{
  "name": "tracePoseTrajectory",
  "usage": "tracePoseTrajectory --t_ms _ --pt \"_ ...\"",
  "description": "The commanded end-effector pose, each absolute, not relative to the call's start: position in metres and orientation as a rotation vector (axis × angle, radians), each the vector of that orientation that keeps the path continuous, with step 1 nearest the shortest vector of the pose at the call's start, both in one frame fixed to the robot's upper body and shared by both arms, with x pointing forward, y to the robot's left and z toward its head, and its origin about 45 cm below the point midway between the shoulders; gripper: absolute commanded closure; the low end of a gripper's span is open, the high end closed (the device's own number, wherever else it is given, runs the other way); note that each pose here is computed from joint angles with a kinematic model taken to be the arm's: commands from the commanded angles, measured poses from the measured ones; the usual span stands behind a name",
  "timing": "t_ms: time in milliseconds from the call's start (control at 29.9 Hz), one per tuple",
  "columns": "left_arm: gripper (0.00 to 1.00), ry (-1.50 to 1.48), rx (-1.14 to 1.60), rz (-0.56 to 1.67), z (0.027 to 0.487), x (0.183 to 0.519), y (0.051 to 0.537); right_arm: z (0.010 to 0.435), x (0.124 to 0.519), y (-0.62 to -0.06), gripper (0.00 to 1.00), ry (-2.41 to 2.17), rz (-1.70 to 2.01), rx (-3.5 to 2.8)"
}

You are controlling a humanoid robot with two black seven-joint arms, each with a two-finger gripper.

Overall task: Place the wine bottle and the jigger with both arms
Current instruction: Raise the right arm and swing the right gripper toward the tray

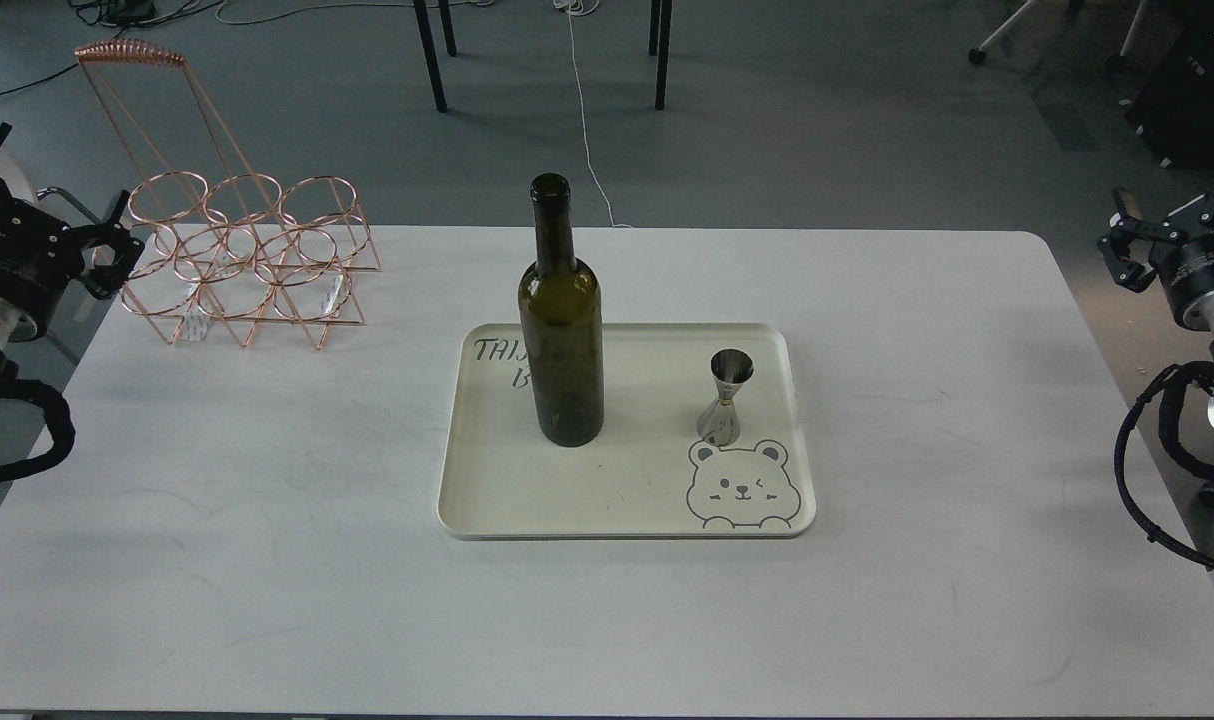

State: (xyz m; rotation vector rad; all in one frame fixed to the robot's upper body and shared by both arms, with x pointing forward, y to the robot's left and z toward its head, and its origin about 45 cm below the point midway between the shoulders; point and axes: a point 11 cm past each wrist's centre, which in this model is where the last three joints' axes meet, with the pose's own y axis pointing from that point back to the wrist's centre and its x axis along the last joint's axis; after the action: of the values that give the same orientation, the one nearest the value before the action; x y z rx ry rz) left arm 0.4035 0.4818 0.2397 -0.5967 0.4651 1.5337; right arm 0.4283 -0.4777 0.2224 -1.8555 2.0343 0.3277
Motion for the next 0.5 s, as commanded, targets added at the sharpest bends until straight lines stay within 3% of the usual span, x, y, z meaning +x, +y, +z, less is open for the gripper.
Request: tracePoseTrajectory --t_ms 0,301,468 --pt "0.02 0.468 -0.603 1.531 0.238 0.404 0.48 0.218 0.425 -0.478 0.01 2.04 0.339 -1.855" --pt "0.02 0.45 -0.606 1.539 0.246 0.403 0.487 0.223 0.432 -0.462 0.01 2.017 0.301 -2.011" --pt "0.02 0.423 -0.63 1.543 0.258 0.405 0.494 0.262 0.456 -0.424 0.01 1.94 0.053 -2.357"
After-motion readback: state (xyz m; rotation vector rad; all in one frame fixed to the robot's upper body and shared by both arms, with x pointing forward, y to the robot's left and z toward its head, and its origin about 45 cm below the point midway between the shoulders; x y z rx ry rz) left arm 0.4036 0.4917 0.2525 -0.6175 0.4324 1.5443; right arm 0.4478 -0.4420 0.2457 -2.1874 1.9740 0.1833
